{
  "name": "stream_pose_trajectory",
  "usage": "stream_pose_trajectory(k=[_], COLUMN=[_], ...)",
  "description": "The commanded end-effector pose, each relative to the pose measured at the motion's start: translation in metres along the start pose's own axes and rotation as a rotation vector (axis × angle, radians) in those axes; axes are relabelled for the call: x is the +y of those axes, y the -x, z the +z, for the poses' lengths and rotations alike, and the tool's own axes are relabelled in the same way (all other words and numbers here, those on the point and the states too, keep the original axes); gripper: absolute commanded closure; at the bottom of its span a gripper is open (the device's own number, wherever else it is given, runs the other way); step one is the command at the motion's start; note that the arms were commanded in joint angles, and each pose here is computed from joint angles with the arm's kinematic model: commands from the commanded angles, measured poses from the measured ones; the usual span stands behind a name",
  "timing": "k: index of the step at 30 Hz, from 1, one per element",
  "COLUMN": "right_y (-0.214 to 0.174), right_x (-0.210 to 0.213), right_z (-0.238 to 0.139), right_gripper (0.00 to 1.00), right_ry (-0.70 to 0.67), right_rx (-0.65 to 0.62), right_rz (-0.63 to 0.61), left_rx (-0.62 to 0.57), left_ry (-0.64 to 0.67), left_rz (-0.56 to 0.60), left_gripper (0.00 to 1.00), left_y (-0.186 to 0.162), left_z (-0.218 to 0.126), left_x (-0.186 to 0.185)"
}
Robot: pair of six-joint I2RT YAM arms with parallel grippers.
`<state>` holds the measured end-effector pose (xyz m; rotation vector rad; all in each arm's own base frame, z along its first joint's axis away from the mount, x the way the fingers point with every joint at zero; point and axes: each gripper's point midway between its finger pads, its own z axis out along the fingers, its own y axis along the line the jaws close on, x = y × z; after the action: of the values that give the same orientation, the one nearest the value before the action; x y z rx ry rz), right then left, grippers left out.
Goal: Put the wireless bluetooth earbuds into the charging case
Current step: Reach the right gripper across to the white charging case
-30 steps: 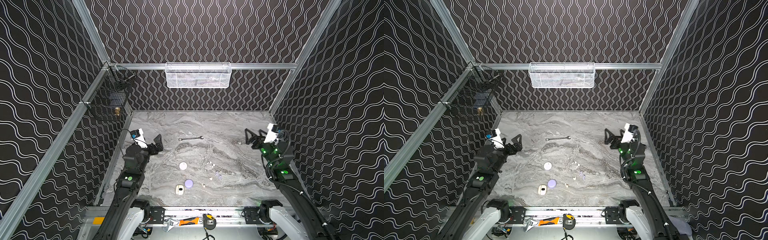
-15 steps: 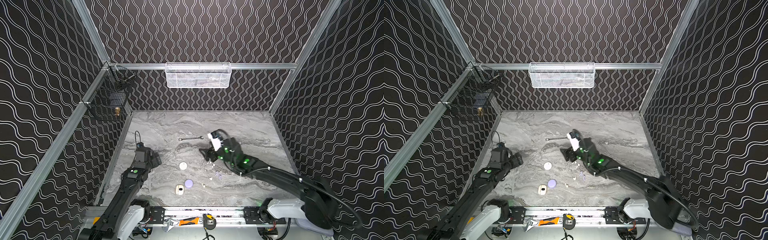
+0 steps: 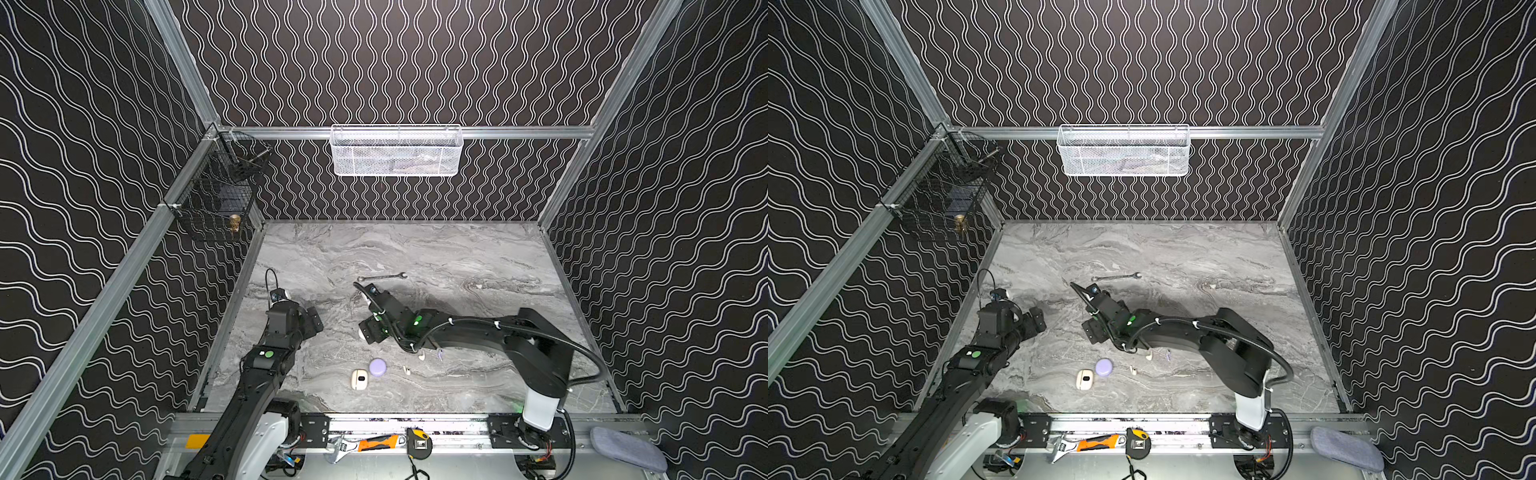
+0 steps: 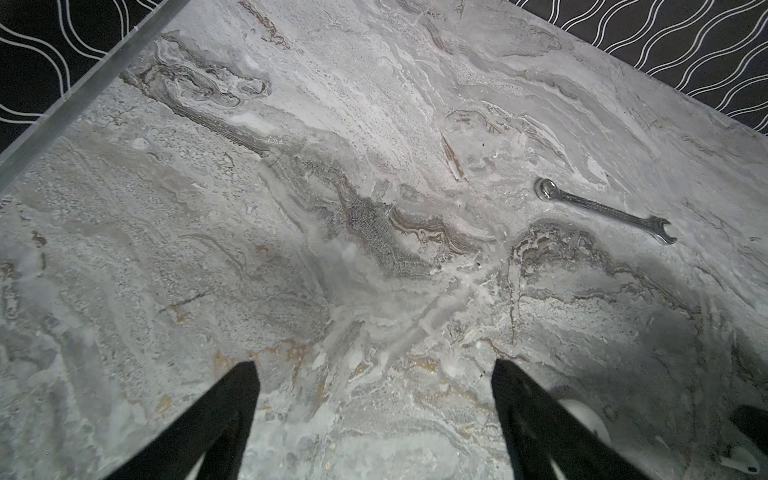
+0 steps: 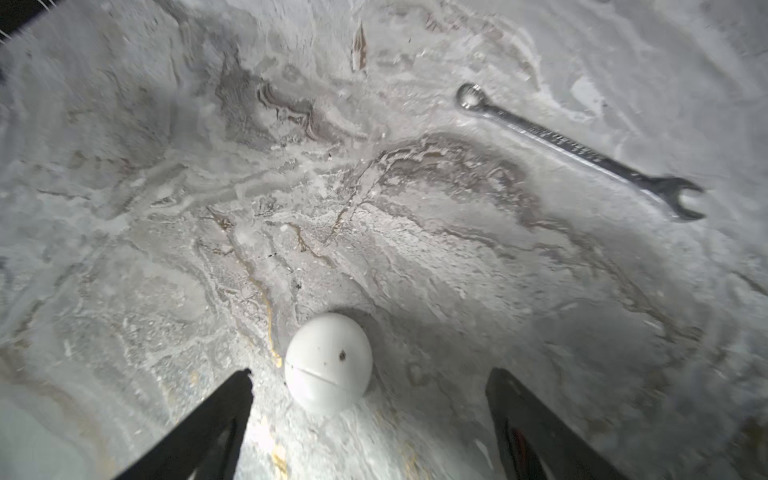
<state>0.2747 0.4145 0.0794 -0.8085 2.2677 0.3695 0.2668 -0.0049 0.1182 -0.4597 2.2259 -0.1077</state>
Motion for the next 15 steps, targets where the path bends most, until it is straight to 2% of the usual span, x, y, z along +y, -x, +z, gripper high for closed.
stream_pose_trajectory(k=[1,6,15], right_y=[-0.012,-0.025,-0.044], right_x=[-0.002,0.01,0.014], right_z=[0.013,0.024,0.031], right_gripper=[0.08,0.07,0.07], right_ry=[-0.036,-0.031,-0.049], right_rx=[0.058,0.1,0.147], right_rz=[-0.019,-0.058,-0.045], left_rx=[-0.021,-0.024,-0.028], left_ry=[-0.007,-0.007,-0.015], left_rz=[-0.001,-0.004,-0.006], left_gripper=[0.09,0.09,0.08], left_y=[0.004,0.005,0.004], left_z=[0.001,0.0,-0.001], left_x=[-0.002,-0.002,-0.002])
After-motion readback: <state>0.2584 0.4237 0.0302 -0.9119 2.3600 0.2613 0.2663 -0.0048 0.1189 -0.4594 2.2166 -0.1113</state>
